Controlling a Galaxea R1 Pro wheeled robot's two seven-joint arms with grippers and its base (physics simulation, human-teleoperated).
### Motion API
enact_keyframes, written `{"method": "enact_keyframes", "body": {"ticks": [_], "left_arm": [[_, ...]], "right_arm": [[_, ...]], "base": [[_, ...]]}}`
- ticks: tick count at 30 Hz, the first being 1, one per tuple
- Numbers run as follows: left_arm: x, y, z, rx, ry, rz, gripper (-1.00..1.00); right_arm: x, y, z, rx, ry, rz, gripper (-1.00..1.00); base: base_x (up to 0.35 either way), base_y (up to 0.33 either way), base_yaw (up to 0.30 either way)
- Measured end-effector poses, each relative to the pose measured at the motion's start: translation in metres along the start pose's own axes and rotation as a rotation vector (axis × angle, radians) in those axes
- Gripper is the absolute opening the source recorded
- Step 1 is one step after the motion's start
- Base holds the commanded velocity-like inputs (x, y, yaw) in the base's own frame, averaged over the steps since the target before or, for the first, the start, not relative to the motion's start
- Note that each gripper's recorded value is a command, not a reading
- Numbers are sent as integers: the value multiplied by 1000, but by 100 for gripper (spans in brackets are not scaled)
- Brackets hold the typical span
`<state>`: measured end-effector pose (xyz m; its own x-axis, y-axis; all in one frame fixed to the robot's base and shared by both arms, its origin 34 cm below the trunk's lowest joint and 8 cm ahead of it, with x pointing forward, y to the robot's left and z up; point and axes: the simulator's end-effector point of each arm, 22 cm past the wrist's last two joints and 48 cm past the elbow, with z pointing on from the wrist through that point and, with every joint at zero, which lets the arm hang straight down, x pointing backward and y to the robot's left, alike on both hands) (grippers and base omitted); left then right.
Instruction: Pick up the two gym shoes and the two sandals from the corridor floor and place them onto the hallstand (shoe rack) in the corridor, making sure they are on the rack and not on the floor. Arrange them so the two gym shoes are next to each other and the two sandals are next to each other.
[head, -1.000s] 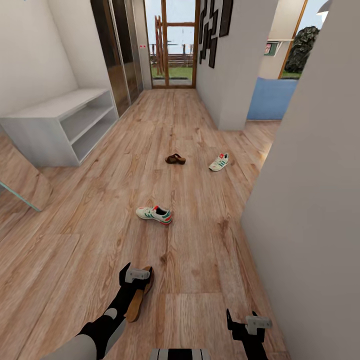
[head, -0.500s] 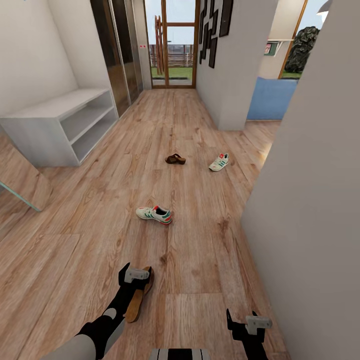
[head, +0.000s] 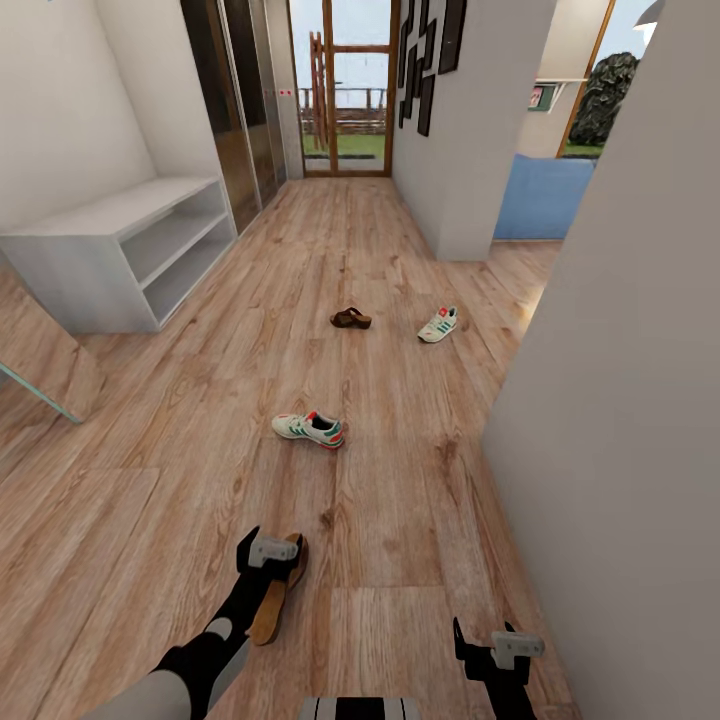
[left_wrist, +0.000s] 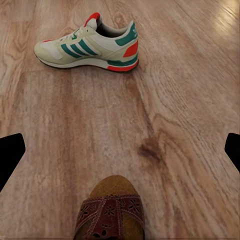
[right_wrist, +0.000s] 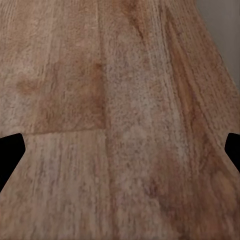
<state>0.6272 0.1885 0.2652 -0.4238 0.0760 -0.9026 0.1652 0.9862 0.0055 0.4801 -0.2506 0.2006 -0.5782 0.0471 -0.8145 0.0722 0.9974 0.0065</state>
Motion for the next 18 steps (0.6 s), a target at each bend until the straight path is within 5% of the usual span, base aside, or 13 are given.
{"method": "enact_keyframes", "body": {"ticks": [18], "left_arm": [[26, -2, -17, 7, 33, 6, 100]], "right_arm": [[0, 0, 0, 0, 0, 0, 100]], "base": [[0, 0, 0]]}}
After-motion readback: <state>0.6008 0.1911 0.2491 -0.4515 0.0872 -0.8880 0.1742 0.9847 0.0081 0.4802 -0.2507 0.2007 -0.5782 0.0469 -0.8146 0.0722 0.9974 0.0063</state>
